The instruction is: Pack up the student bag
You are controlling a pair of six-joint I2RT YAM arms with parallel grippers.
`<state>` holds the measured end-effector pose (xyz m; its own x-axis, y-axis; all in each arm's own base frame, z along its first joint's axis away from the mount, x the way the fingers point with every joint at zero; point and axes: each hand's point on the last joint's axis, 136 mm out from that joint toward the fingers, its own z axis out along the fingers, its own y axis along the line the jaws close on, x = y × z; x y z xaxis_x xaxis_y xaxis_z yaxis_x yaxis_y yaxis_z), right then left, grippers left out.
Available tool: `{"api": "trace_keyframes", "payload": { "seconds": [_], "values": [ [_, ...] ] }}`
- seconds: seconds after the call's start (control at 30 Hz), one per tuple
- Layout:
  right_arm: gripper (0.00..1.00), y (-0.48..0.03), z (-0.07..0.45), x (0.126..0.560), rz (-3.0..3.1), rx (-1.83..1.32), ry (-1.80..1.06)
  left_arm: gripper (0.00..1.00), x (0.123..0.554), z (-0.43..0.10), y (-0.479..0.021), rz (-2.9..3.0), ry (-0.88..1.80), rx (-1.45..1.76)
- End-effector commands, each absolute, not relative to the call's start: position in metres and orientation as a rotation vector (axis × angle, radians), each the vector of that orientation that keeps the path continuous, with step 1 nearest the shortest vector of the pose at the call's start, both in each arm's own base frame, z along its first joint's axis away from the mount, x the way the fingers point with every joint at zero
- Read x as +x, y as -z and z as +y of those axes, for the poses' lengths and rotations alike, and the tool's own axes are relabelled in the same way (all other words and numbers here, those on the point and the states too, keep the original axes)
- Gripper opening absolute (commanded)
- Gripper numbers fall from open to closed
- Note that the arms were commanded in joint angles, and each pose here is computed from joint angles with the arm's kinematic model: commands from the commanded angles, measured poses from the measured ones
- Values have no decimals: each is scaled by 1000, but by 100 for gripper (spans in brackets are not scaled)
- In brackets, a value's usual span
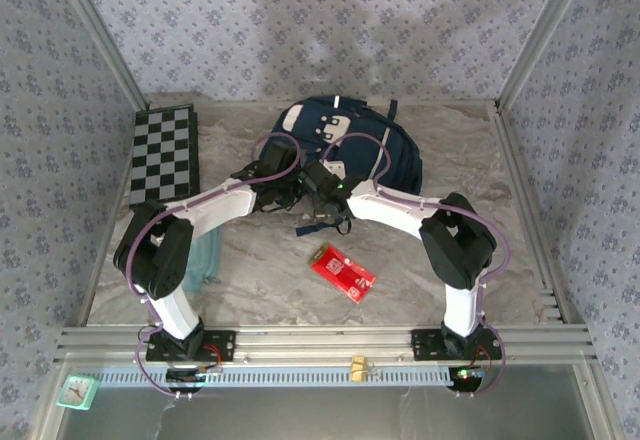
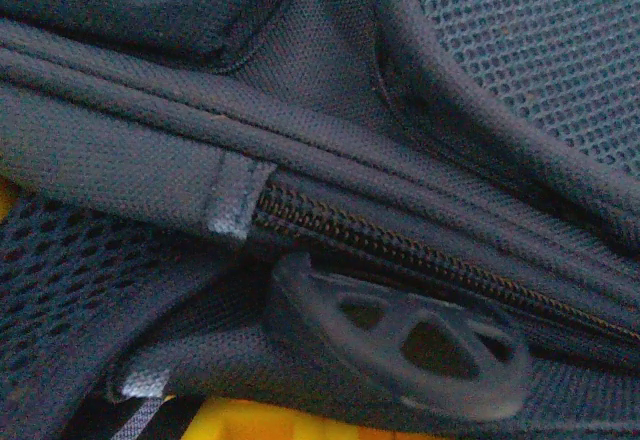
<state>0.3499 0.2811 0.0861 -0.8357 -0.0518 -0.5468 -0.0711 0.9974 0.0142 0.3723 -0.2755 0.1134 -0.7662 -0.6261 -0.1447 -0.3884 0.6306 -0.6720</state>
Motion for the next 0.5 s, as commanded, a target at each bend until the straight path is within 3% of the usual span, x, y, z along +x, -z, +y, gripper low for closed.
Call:
{"api": "trace_keyframes", "payload": {
  "seconds": [0.0,0.47],
  "values": [
    [0,-87,245,340,2588,-64,73,0,387,-278,-167,2396,1020,-711],
    [0,-77,184,278,2769,-163,39,0,449,-196,-128,2411,873,-798]
  ]
}}
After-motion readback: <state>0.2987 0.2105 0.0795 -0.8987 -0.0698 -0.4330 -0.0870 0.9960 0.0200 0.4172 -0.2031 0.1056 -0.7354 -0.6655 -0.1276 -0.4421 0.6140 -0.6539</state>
